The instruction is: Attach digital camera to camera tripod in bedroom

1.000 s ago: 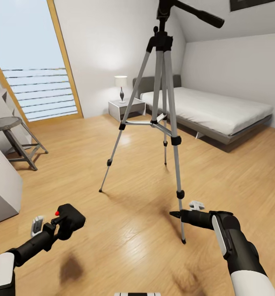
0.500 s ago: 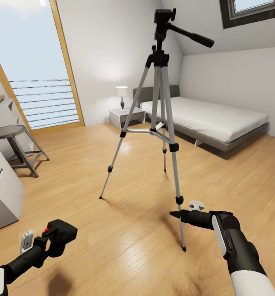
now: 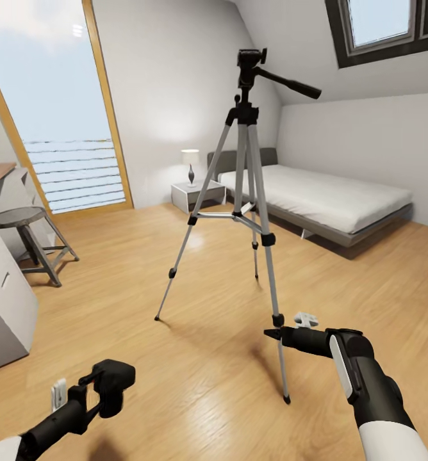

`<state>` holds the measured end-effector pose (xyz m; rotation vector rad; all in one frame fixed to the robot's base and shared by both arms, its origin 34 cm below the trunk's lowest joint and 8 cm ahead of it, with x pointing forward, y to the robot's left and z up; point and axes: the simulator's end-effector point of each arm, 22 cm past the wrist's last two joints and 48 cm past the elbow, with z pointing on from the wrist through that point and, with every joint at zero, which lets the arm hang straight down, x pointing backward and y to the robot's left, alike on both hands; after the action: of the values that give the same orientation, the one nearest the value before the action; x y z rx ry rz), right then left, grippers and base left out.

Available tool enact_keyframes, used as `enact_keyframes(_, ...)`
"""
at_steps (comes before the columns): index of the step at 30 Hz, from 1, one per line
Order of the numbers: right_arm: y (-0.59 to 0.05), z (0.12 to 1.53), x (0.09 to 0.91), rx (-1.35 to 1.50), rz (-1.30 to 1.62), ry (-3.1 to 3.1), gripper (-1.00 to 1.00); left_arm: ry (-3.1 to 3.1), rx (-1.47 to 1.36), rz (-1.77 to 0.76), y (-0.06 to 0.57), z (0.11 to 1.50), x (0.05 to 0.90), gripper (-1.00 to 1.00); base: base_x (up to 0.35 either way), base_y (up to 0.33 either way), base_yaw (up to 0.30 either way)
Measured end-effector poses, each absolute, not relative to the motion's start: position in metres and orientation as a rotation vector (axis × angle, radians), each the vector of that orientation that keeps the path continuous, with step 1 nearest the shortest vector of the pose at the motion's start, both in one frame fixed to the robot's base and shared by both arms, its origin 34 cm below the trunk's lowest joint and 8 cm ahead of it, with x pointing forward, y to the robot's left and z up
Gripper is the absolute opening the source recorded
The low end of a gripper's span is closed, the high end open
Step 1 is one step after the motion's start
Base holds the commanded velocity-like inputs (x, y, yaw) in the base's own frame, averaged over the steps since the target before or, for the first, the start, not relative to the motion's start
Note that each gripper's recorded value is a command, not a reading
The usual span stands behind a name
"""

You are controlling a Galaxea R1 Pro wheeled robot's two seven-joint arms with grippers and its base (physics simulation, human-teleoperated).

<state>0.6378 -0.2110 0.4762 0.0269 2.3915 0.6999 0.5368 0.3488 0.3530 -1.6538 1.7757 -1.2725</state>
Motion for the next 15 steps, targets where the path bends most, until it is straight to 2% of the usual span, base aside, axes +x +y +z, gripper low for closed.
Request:
enact_keyframes(6,-0.211,0.49,0.638,0.018,0.696,2.368,1.0,1.646,-1.7,-1.419,0.341,0.365,0.544,-1.0,0.0,0.0,0.0)
enact_keyframes(15,-0.211,0.512,0.639,0.006,0.692,2.333,1.0,1.622,-1.622,-1.526,0.326,0.396,0.561,-1.0,0.0,0.0,0.0)
